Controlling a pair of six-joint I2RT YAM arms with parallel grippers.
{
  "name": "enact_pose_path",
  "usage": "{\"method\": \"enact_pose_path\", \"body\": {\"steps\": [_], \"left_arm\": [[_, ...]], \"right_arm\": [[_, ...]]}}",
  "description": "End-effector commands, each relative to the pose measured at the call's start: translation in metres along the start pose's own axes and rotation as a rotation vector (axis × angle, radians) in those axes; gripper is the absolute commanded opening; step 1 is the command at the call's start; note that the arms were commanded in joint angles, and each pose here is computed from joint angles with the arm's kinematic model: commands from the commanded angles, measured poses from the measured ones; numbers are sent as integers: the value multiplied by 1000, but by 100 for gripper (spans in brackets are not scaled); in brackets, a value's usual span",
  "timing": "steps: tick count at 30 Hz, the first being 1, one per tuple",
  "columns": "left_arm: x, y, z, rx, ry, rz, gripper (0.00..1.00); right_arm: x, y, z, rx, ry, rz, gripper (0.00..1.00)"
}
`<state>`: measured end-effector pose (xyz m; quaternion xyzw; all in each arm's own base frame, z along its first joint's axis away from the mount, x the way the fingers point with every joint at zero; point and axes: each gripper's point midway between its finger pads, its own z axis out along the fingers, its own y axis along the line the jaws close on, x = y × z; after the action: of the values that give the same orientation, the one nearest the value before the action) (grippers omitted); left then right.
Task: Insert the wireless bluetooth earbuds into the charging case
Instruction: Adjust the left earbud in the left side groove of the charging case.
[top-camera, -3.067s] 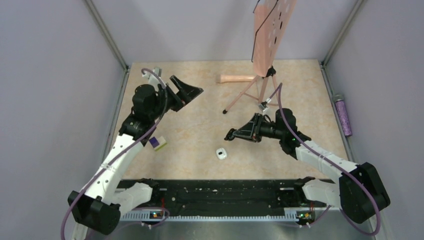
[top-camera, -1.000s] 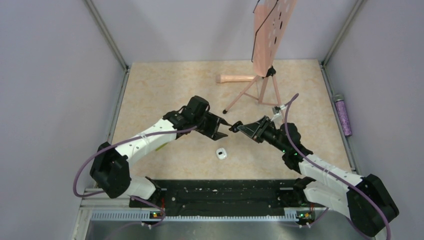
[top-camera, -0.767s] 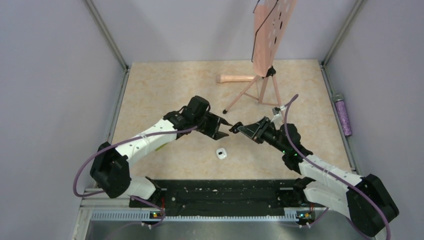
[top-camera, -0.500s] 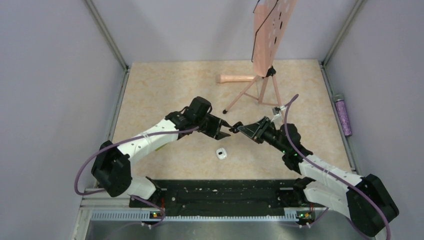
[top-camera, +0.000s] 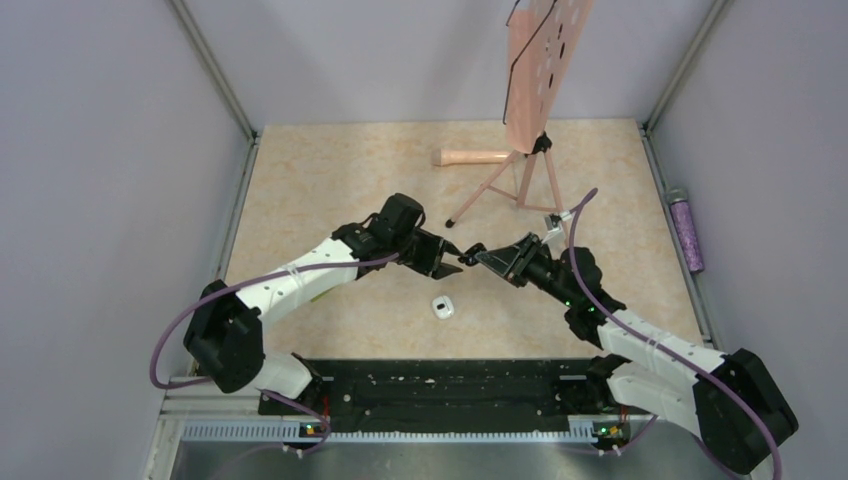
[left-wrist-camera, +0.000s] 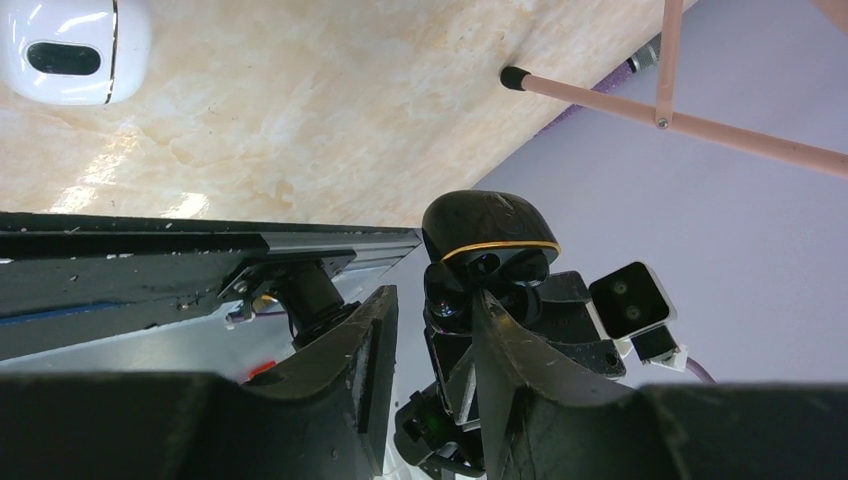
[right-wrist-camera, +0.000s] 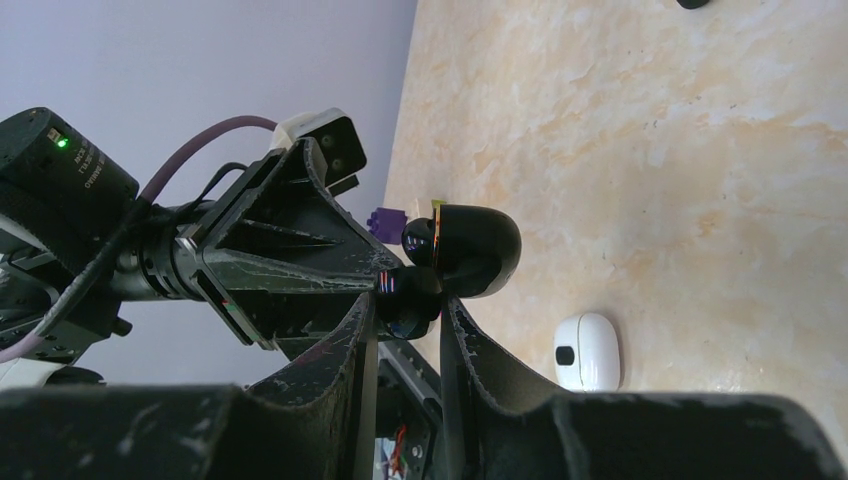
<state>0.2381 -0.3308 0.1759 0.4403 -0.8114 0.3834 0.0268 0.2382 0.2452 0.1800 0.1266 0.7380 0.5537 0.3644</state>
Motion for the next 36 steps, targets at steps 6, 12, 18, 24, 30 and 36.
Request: {"method": "enact_pose_path", "body": {"steps": [6,12,18,24,30,36], "left_arm": [[0,-6,6,21,1,-15,39],[-2,-7,6,33,-4,-17,36],[-2,-7,5,33,-7,-17,24],[0,-9,0,34,-12,9,17],[-3,-11,-13,22,-62,70,2],[-2,-14,-14,42,-56,97,0]], "right_arm": [[-4,25,-3,-91,-24,-33,0],[-3,23,-3,-86,-22,-33,0],[-3,23,-3,-85,-22,-31,0],[-2,22,-3,-76,-17,-37,0],[2,11,1,-2,27,-81,0],[5,9,3,3,55,-83,0]]}}
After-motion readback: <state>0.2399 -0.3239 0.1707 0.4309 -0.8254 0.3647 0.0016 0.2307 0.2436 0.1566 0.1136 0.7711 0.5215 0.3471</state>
